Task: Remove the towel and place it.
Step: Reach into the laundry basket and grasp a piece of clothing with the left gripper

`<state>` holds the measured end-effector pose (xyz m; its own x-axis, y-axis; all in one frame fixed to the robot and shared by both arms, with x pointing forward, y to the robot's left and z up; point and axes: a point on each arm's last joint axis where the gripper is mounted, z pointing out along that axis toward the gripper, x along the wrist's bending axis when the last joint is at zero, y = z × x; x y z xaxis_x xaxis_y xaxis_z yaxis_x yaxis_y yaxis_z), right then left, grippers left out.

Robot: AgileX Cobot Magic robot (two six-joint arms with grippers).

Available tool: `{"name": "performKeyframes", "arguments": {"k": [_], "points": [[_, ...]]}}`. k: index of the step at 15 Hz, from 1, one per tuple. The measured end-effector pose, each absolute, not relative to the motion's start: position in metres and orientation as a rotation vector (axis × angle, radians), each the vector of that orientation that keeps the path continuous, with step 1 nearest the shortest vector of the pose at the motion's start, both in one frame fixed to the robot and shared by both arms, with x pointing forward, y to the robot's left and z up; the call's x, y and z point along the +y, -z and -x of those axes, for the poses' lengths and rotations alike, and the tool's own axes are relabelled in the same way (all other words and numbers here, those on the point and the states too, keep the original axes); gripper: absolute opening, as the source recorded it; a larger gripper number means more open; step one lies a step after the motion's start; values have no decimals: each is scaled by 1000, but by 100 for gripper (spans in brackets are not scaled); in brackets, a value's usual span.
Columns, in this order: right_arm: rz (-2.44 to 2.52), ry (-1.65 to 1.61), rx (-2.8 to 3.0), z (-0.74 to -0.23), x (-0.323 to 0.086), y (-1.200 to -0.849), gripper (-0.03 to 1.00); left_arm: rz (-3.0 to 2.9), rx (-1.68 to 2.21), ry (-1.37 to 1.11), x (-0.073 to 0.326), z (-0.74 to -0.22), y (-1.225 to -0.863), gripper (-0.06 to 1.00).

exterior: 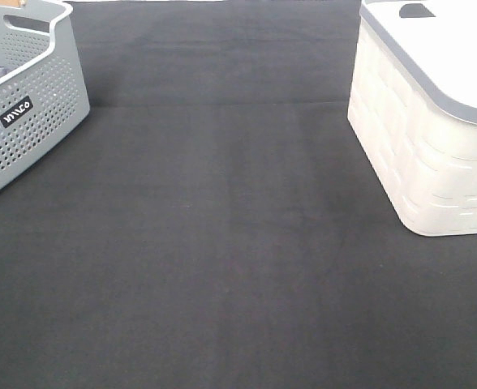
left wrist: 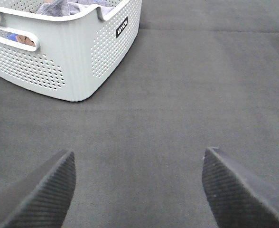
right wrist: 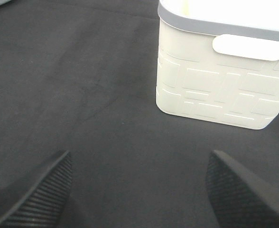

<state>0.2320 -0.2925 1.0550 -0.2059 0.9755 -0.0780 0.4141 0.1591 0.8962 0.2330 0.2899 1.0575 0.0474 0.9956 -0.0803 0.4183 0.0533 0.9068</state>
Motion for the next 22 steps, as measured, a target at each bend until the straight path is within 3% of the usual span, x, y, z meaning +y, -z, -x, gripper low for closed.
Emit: {"name": "performKeyframes", "arguments": {"k": [14, 19, 22], "points": [[-1335, -1007, 1731, -232, -293, -1055, 76, -1482, 1494, -896, 291, -233, -1059, 68], [-1335, -1007, 1731, -232, -293, -1055, 76, -1485, 1513, -883, 292, -247, -1085, 66], [-1335, -1007, 1731, -232, -293, -1055, 76, -1510, 1549, -851, 293, -267, -1101, 71]]}}
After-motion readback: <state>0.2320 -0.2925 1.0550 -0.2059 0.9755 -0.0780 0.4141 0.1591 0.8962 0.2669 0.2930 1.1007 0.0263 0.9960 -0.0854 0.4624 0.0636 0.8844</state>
